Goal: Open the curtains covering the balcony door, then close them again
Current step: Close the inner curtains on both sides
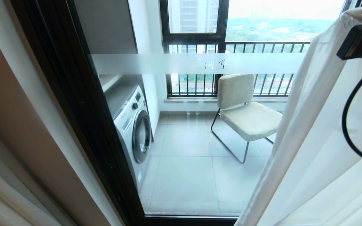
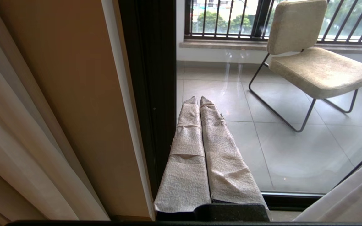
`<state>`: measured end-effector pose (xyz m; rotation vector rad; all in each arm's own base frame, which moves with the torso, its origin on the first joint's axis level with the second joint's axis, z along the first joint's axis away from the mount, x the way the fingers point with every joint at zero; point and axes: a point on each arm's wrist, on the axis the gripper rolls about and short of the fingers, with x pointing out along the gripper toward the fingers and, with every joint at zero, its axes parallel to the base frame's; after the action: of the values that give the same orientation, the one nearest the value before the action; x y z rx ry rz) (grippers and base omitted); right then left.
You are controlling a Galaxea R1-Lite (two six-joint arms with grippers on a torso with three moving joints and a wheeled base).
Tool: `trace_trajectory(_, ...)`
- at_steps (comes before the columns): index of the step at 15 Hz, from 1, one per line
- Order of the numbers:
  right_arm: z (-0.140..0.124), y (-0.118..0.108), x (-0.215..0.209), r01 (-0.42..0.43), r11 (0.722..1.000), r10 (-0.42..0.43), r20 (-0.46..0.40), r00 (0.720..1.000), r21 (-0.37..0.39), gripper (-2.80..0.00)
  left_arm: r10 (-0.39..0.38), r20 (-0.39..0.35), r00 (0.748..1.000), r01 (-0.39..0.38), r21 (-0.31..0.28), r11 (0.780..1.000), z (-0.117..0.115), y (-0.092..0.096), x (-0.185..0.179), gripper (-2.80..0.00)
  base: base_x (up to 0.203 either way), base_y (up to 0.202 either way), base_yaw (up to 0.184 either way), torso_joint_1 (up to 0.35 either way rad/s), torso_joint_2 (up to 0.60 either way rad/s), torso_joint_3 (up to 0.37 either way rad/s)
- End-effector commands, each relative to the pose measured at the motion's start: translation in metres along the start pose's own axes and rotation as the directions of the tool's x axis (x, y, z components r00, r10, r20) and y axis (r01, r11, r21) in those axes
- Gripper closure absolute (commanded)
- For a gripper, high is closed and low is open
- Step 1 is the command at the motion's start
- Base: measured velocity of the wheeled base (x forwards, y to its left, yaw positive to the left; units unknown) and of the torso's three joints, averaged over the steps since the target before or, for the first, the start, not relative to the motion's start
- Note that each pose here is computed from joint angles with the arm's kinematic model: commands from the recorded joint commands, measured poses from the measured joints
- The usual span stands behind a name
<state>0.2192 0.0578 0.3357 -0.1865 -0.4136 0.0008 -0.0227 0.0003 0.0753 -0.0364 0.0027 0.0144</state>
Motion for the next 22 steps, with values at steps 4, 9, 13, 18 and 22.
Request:
trace_trajectory(4,0.013,-0.020,-0.024,0.053,0.999,-0.052,0.016,0.998,-0.006,0.00,0.001,0.000,1.000,-0.001,0.000,1.000,0.000,0.000,0.000,0.00,0.000,0.000,0.000,0.000,0.00,0.000)
trace_trajectory(9,0.015,-0.027,-0.042,0.066,0.998,-0.066,0.003,0.998,-0.015,-2.80,0.001,0.000,1.000,-0.001,0.000,1.000,0.000,0.000,0.000,0.00,0.000,0.000,0.000,0.000,0.00,0.000)
trace_trajectory(13,0.023,-0.037,-0.075,0.091,0.996,-0.091,0.033,0.995,-0.015,-2.80,0.001,0.000,1.000,-0.001,0.000,1.000,0.000,0.000,0.000,0.00,0.000,0.000,0.000,0.000,0.00,0.000)
trace_trajectory(18,0.038,-0.052,-0.139,0.137,0.991,-0.135,0.113,0.984,-0.007,-2.80,0.001,0.000,1.000,-0.001,0.000,1.000,0.000,0.000,0.000,0.00,0.000,0.000,0.000,0.000,0.00,0.000)
trace_trajectory(22,0.049,-0.061,-0.191,0.145,0.989,-0.144,0.151,0.978,0.000,-2.80,0.001,0.000,1.000,-0.001,0.000,1.000,0.000,0.000,0.000,0.00,0.000,0.000,0.000,0.000,0.00,0.000)
